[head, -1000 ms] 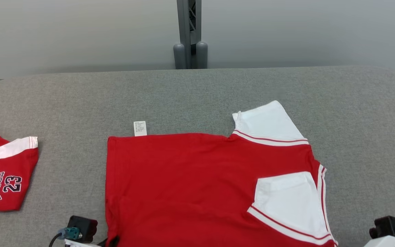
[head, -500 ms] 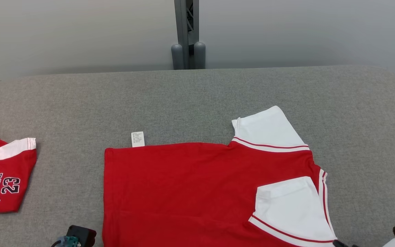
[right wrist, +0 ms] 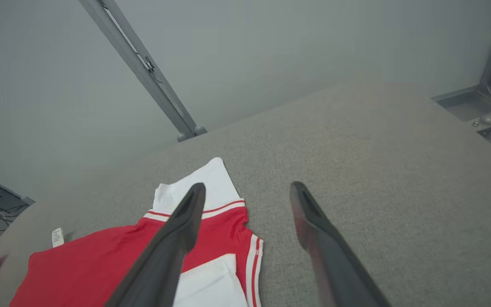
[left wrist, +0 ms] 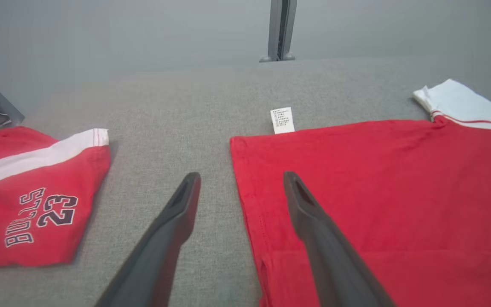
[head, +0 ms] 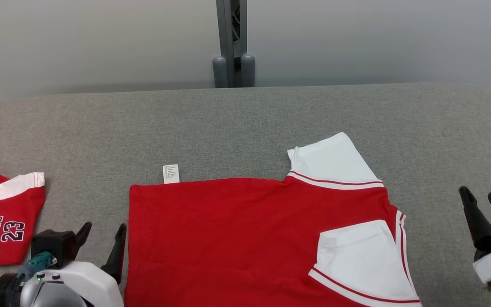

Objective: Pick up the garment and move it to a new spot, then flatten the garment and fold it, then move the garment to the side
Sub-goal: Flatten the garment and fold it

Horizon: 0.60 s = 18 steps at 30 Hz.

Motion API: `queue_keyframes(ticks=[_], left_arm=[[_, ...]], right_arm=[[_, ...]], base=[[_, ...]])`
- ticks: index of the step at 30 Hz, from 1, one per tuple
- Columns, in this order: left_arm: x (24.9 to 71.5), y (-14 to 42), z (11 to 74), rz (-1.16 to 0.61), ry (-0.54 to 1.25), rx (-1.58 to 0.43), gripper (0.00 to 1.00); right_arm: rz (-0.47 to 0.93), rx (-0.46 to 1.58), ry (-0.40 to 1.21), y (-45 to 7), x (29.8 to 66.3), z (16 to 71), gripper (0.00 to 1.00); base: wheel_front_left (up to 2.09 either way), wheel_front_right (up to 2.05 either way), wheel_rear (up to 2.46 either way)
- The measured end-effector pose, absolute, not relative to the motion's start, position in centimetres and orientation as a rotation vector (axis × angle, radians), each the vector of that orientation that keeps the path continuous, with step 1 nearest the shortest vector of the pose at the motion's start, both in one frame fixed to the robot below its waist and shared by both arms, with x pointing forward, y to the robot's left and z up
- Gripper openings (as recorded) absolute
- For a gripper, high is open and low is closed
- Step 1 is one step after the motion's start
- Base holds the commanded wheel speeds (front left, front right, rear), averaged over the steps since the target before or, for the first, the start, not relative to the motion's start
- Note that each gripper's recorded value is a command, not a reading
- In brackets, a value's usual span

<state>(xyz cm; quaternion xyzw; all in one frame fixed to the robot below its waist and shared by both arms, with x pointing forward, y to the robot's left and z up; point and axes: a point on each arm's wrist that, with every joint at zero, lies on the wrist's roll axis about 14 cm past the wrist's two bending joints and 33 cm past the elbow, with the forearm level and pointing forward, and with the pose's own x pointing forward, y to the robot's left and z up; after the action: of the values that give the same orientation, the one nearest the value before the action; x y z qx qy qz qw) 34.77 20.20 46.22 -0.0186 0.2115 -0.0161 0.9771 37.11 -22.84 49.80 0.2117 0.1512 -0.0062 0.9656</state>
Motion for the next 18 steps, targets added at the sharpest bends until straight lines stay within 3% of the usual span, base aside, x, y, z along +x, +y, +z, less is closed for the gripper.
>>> queue_keyframes(ticks=[4, 9, 13, 18], left_arm=[[37.1, 18.3, 49.1, -0.04, 0.232, -0.162, 1.0], [38.7, 16.3, 51.3, -0.092, 0.022, -0.159, 1.0], [38.9, 15.5, 50.7, -0.057, -0.04, -0.204, 1.0], [39.3, 15.5, 50.2, -0.015, -0.049, -0.211, 1.0]], right_arm=[[0.021, 0.375, 0.071, -22.3, 39.0, 53.9, 1.0], [0.101, 0.219, -0.152, -20.3, 39.7, 57.2, 1.0], [0.14, 0.17, -0.212, -18.5, 39.4, 56.5, 1.0], [0.132, 0.191, -0.171, -16.7, 39.1, 53.7, 1.0]], base=[[0.0, 0.0, 0.0], [0.0, 0.0, 0.0], [0.0, 0.0, 0.0], [0.0, 0.0, 0.0]])
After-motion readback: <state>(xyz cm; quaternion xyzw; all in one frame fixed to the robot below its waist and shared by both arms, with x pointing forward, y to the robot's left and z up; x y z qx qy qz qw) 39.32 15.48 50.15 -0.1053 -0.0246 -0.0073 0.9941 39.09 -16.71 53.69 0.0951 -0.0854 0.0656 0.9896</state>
